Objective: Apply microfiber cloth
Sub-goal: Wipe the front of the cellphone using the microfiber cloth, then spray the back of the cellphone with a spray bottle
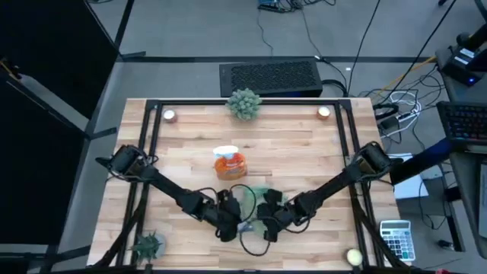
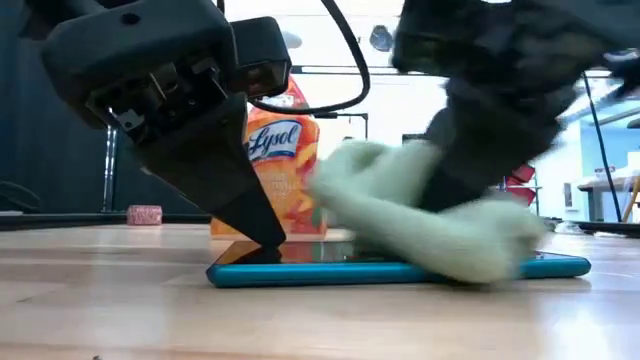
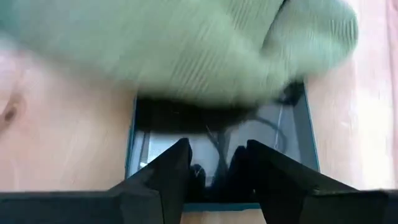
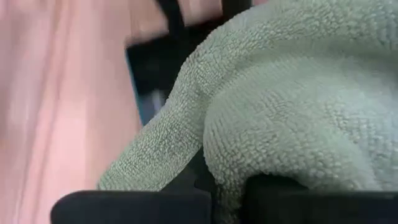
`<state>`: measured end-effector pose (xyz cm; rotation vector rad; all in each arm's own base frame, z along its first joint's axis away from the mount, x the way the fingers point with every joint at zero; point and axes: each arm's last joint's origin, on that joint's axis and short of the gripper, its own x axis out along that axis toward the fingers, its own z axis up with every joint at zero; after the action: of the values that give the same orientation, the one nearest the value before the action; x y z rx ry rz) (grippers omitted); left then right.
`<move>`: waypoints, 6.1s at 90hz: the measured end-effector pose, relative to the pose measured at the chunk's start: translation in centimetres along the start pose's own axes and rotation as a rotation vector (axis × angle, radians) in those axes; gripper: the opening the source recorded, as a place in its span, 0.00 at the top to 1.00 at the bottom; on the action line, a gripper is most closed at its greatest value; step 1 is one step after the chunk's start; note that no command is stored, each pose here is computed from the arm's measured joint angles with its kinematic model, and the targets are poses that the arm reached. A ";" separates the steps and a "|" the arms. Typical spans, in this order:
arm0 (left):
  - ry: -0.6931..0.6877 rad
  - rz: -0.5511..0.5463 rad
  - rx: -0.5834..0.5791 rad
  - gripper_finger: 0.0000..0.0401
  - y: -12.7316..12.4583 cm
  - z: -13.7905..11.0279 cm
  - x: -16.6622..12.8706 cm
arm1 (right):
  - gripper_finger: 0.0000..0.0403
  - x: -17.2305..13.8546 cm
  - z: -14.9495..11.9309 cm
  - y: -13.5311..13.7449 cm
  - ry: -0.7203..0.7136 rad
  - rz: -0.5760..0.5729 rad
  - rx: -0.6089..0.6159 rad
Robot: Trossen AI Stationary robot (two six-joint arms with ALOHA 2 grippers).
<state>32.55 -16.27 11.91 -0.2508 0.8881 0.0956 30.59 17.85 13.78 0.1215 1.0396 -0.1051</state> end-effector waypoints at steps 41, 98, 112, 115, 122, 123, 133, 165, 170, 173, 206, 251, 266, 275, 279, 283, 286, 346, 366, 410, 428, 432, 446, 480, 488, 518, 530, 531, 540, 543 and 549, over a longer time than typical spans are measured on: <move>0.000 0.001 -0.001 0.63 0.0 -0.1 0.0 | 0.98 -1.3 4.8 -0.1 -0.403 0.117 0.015; 0.007 0.004 0.008 0.63 0.0 -0.2 0.0 | 0.98 -1.0 0.0 -2.4 0.115 -0.110 -0.040; 0.004 0.004 0.007 0.63 0.0 -0.2 0.0 | 0.98 -3.7 1.4 -2.2 0.008 -0.008 0.036; 0.004 0.003 0.008 0.63 0.0 -0.1 0.0 | 0.98 -4.4 2.6 -1.8 -0.101 0.035 0.054; 0.002 0.004 0.006 0.63 0.1 -0.1 0.1 | 0.98 -5.2 4.9 -1.2 -0.320 0.091 0.044; 0.002 0.005 0.006 0.63 0.1 -0.1 0.1 | 0.98 -5.1 5.1 -1.2 -0.337 0.093 0.038; 0.001 0.005 0.003 0.63 0.1 -0.1 0.1 | 0.98 -2.2 5.9 -1.4 -0.384 0.103 0.018; -0.007 0.012 0.004 0.63 0.2 0.0 0.1 | 0.98 3.3 3.0 -2.2 -0.068 0.062 0.055; -0.010 0.016 0.003 0.63 0.2 0.0 0.1 | 0.98 2.5 1.9 -2.5 0.023 0.010 0.023; -0.011 0.016 0.003 0.63 0.2 0.0 0.1 | 0.98 1.9 1.5 -2.5 0.062 -0.011 0.006; -0.013 0.020 0.001 0.63 0.2 0.0 0.1 | 0.98 -4.9 -0.2 -2.2 0.187 -0.014 0.039; -0.026 0.011 -0.006 0.63 0.2 0.2 0.2 | 0.98 2.2 1.7 0.1 -0.106 0.027 0.025; -0.022 0.007 -0.004 0.63 0.2 0.2 0.2 | 0.98 0.6 0.2 -0.3 0.037 -0.051 0.002; -0.015 0.011 -0.003 0.63 0.2 0.1 0.1 | 0.98 -1.1 -0.9 -0.5 0.125 -0.092 -0.014; -0.014 0.012 0.000 0.63 0.2 0.1 0.1 | 0.98 -1.8 -1.4 -0.7 0.167 -0.111 -0.018; -0.013 0.012 0.000 0.63 0.2 0.1 0.1 | 0.98 -2.5 -1.9 -0.7 0.197 -0.129 -0.024; -0.013 0.012 0.000 0.63 0.2 0.1 0.1 | 0.98 -3.0 -2.2 -0.8 0.222 -0.143 -0.028; -0.073 -0.088 0.006 0.63 -1.1 3.1 -5.3 | 0.79 -14.1 -6.9 -3.1 0.455 -0.474 0.535; -0.001 -0.045 0.045 0.63 -1.2 1.9 -5.3 | 0.54 -16.1 -6.6 -1.7 0.251 -0.240 0.692; 0.013 0.042 0.104 0.63 -0.1 0.3 -4.6 | 0.41 -7.4 -4.0 -4.1 -0.135 -0.012 0.702; 0.034 0.051 0.112 0.63 0.7 -1.4 -3.6 | 0.41 -4.1 -6.1 -6.2 -0.188 0.134 0.826; 0.042 0.057 0.116 0.63 1.0 -1.8 -3.3 | 0.41 -3.7 -6.4 -6.5 -0.179 0.177 0.842; -0.002 0.030 0.141 0.63 1.0 -2.1 -1.8 | 0.41 -2.3 -7.1 -6.7 -0.172 0.200 0.867; -0.089 -0.001 0.119 0.63 1.6 -1.3 0.9 | 0.42 0.7 -6.4 -5.8 -0.191 0.299 0.814; -0.099 -0.013 0.110 0.63 1.9 -1.0 1.0 | 0.46 0.7 -5.9 -5.4 -0.195 0.324 0.775; -0.105 -0.062 0.021 0.63 1.3 0.1 -2.0 | 0.84 -2.3 -3.9 -5.0 -0.320 0.407 0.521; -0.174 -0.123 -0.060 0.63 0.6 1.7 -5.8 | 0.84 -5.4 -3.3 -5.0 -0.385 0.425 0.427; -0.179 -0.127 -0.062 0.63 0.6 1.8 -6.1 | 0.84 -5.7 -3.3 -5.0 -0.386 0.420 0.419; -0.243 -0.171 -0.100 0.63 0.2 2.7 -8.5 | 0.84 -8.1 -3.0 -5.2 -0.411 0.309 0.322; -0.267 -0.177 -0.124 0.63 0.1 2.9 -9.3 | 0.84 -8.9 -2.8 -5.3 -0.419 0.257 0.282; -0.309 -0.189 -0.147 0.63 0.0 3.3 -10.4 | 0.84 -10.4 -2.5 -5.5 -0.448 0.146 0.211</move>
<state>28.43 -15.20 21.99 -0.4428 0.5471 0.0228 22.43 13.15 21.20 0.3488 0.5677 -0.1029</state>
